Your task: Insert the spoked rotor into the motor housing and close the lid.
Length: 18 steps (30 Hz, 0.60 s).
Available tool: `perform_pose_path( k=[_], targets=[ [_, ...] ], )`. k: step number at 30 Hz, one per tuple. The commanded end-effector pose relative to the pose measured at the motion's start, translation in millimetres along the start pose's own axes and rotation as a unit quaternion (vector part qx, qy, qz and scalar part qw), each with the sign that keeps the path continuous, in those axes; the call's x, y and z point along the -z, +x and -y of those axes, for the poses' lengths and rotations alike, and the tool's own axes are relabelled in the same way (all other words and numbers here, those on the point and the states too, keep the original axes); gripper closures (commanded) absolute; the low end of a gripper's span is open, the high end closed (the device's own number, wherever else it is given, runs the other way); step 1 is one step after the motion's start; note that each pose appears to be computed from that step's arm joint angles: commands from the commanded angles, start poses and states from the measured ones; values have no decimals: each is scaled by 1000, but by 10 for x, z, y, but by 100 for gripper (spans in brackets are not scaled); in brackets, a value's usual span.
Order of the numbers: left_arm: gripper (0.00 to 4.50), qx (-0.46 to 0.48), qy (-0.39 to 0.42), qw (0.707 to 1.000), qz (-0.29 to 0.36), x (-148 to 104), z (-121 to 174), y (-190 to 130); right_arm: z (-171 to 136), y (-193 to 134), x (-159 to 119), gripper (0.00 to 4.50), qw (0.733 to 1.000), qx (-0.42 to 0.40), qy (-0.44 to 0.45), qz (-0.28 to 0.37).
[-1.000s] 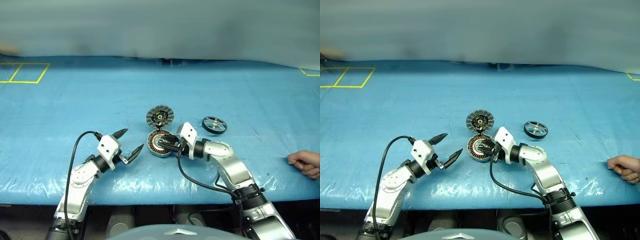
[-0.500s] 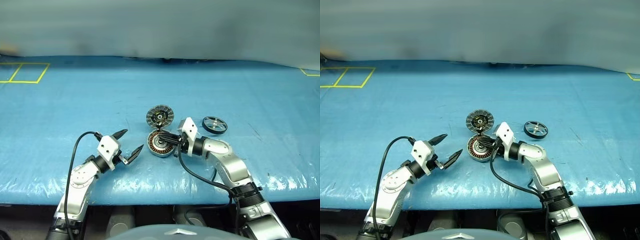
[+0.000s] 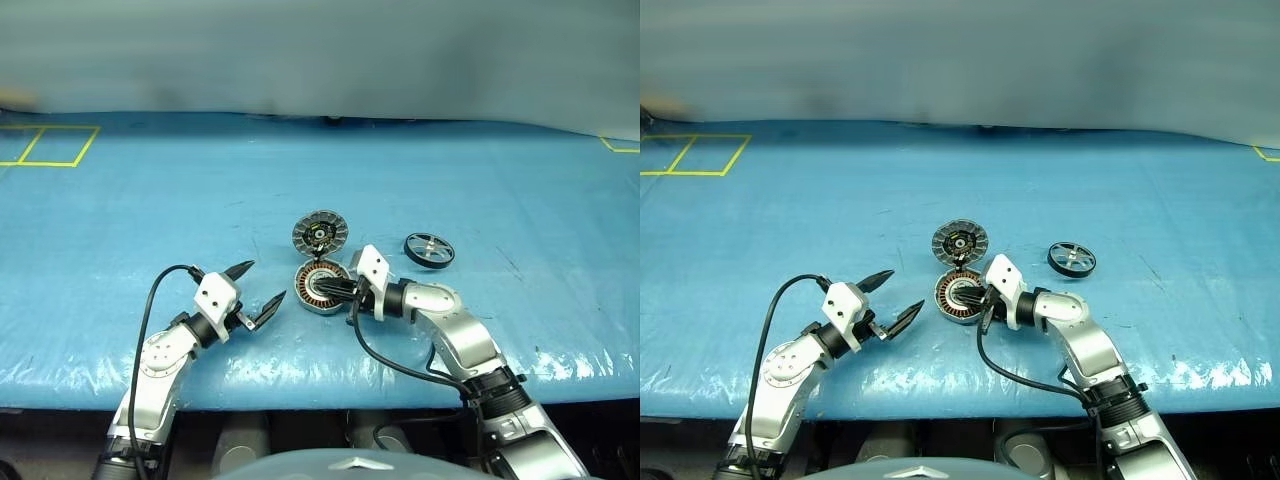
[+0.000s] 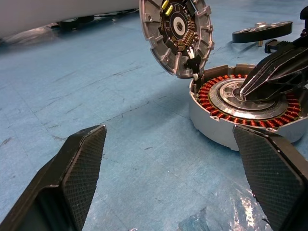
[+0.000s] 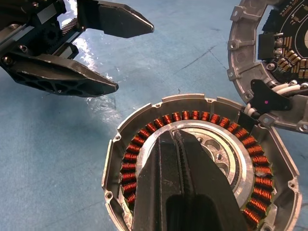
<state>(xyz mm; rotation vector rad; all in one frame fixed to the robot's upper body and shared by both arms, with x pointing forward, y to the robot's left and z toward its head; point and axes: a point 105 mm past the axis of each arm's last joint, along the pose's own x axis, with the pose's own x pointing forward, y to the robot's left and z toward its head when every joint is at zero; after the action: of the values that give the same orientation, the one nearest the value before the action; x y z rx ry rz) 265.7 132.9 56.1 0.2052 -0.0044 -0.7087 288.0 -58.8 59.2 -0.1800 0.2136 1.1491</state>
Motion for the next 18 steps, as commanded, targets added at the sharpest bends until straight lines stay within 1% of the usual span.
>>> perform_pose_path(
  k=[1,3,7,14,18],
  targets=[
    [0,-7,11,1000,9,-47,-23,-13,7,3,94,447,999,8,-26,-38],
    [0,-8,11,1000,8,-44,-21,-13,22,7,136,447,998,14,-30,-51],
    [0,-9,8,1000,7,-33,-14,-17,35,-6,105,447,998,17,-33,-47],
    [0,-9,6,1000,5,-19,-9,-18,99,-69,-199,447,999,27,-26,19],
    [0,-8,6,1000,6,-19,-6,-6,105,-91,-318,447,998,26,-26,41]
  ],
)
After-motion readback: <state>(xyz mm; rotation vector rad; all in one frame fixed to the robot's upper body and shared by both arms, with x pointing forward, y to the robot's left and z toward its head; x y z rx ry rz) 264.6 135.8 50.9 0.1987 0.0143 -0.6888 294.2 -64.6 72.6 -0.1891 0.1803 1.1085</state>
